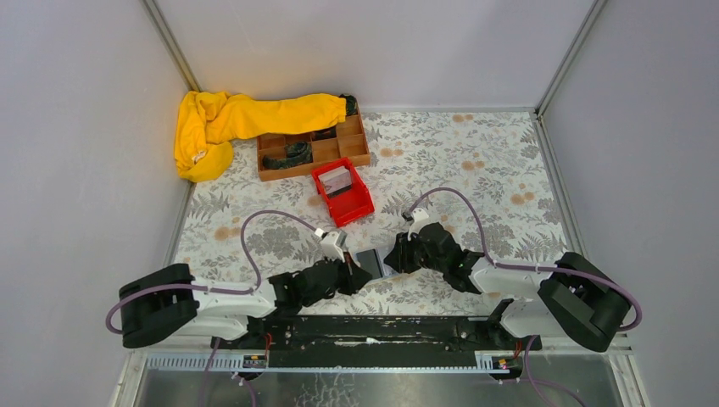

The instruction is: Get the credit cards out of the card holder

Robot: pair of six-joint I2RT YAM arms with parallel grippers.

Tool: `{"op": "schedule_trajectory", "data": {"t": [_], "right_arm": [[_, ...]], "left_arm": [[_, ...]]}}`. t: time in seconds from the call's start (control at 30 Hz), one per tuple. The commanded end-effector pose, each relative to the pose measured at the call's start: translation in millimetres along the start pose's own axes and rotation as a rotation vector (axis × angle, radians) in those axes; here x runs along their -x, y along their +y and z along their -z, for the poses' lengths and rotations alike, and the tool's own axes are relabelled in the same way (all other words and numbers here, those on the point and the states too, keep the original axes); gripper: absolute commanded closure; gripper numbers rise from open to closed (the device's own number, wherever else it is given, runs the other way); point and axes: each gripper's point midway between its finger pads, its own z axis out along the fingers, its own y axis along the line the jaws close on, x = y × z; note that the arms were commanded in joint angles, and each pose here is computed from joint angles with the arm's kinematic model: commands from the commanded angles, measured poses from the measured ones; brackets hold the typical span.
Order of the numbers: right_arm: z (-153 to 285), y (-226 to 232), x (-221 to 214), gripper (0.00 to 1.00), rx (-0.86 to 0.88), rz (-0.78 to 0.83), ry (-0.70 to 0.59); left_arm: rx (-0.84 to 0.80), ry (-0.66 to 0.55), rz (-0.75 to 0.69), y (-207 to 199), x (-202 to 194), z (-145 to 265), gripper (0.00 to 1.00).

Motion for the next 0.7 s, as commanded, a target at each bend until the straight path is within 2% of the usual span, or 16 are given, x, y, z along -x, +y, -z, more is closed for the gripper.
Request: {"op": "schedule_trajectory", "data": {"t": [0.0,0.67], "right_arm": [[2.8,14.5,16.2,0.70,0.068,-0.006,-0.054],[-2.0,17.6,13.9,0.70,0.092,-0.001,-0.041]], "left_arm": [[-0.036,-0.054,0.007,-6.6,5.1,-8.3,1.00],[0.135,-0.091,-0.040,43.0,-1.5,-10.7,1.00]]}}
